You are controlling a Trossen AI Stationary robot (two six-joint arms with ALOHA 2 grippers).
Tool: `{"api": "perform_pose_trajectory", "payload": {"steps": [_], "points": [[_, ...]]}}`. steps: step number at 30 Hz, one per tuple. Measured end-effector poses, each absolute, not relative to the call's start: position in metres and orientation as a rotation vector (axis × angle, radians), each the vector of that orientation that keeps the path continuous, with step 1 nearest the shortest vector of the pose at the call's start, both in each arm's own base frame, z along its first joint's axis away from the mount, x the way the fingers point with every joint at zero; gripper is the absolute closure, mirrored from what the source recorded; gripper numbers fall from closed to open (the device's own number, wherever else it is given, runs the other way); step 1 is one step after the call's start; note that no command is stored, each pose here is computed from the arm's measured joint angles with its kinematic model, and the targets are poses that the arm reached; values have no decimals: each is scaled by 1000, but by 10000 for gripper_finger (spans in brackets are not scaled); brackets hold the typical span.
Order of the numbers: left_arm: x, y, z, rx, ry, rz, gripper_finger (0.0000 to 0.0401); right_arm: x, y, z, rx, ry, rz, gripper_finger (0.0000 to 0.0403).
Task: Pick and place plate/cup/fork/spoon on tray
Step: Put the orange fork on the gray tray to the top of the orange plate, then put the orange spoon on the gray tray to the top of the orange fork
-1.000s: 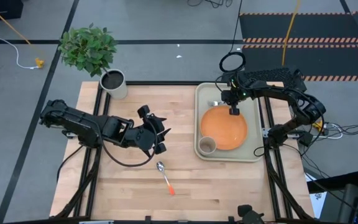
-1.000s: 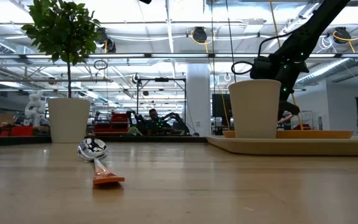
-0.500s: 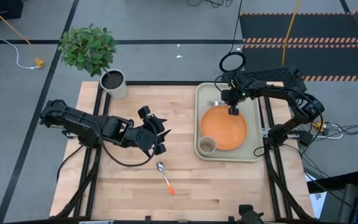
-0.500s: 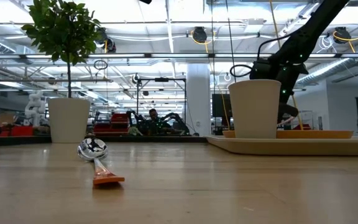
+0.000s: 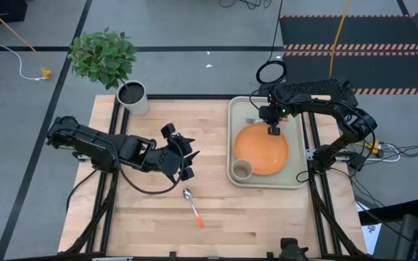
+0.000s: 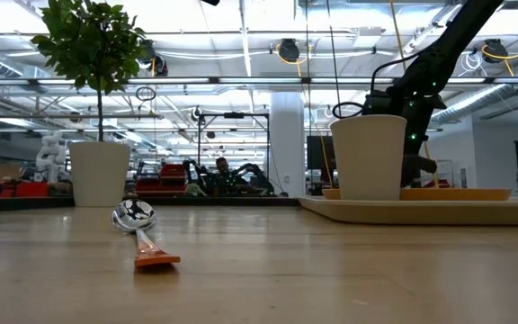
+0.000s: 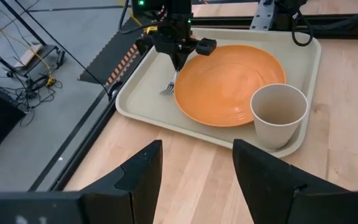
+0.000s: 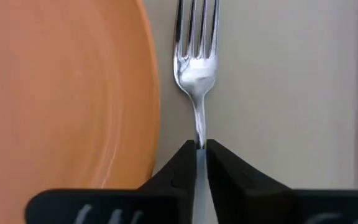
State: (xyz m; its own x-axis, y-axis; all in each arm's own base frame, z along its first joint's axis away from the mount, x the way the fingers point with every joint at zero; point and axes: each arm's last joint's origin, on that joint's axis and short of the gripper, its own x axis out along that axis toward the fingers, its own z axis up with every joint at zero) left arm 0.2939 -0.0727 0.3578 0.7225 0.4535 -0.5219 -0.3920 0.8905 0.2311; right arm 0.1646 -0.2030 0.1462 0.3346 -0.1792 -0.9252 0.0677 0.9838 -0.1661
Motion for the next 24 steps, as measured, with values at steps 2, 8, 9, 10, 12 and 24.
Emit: {"api": "perform_pose_trajectory", "payload": {"steps": [2,8,9,10,12,24], "points": [[294,-73,358,107,604,468,203,165,-203,146,-108,1220,-167,359],[294,-73,358,107,603,467,203,166,-205,147,-114,1203,-188,323],[294,-73,358,107,603,467,203,166,-206,148,-116,1207,-204,320],[294,-73,358,107,603,467,203,165,-206,150,-118,1212,-222,318],[294,-73,358,107,603,467,203,167,-203,154,-129,1223,-268,317],[296,-80,353,132,648,367,203,173,-143,237,-156,952,-589,319]]}}
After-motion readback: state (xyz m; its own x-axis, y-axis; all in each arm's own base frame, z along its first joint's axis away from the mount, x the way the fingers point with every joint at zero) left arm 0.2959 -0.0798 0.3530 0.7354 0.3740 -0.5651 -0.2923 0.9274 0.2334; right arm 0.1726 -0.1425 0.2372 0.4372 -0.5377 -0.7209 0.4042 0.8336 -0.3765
